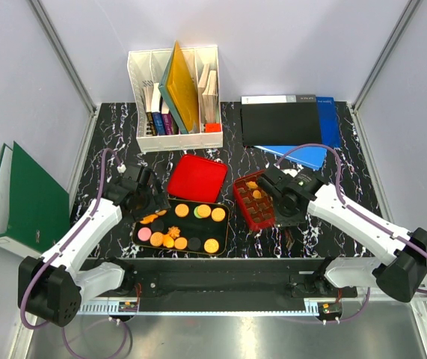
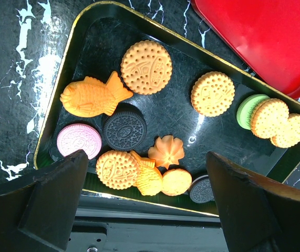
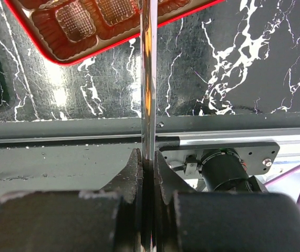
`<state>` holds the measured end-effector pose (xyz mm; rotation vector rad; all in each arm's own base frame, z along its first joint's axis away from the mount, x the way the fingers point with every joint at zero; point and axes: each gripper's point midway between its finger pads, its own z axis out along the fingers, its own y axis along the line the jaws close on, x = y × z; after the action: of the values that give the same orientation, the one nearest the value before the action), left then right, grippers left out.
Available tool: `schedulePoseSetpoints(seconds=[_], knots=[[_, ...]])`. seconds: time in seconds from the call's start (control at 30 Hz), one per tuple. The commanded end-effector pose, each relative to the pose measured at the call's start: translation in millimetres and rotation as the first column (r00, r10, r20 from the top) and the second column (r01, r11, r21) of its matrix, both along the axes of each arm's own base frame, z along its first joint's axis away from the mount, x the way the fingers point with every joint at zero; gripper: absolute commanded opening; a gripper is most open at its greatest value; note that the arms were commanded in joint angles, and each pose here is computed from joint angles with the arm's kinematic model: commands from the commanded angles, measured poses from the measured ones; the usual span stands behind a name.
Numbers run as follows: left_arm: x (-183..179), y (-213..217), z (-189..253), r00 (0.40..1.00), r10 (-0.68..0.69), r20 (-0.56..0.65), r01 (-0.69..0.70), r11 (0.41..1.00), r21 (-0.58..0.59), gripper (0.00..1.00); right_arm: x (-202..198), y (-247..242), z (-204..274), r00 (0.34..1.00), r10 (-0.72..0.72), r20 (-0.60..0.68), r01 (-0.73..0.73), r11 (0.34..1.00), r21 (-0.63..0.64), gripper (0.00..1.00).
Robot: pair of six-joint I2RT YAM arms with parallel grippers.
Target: Pack the cookies
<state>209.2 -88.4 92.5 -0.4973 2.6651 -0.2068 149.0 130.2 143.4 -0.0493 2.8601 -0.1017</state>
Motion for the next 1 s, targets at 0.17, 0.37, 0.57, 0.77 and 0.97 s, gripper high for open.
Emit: schedulePoseSetpoints(seconds=[0.17, 0.37, 0.57, 0.77, 0.97], knots=[[5, -4, -1, 1.0, -0.02, 0.023, 0.021, 1.0, -0.011, 0.97, -5, -6, -18, 0.999, -0.022, -0.042, 0.021, 1.0, -0.013, 0.0], [5, -5, 0, 0.999, -0.026, 0.025, 0.026, 1.0, -0.012, 0.97, 1, 4, -9, 1.0, -0.024, -0.012, 0.025, 0.999, 0.039, 0.0], [5, -5, 1, 0.999, -0.026, 0.03, 0.027, 1.0, -0.016, 0.97, 29, -14, 48, 0.974, -0.08, 0.212, 0.077, 0.997, 0.024, 0.0], [6, -6, 2, 0.999, -0.026, 0.029, 0.027, 0.999, -0.019, 0.98, 29, -22, 45, 0.98, -0.076, 0.184, 0.084, 0.996, -0.035, 0.0], [5, -6, 2, 0.999, -0.03, 0.032, 0.03, 0.999, -0.02, 0.97, 24, -15, 14, 0.993, -0.07, 0.099, 0.075, 0.996, -0.051, 0.0]])
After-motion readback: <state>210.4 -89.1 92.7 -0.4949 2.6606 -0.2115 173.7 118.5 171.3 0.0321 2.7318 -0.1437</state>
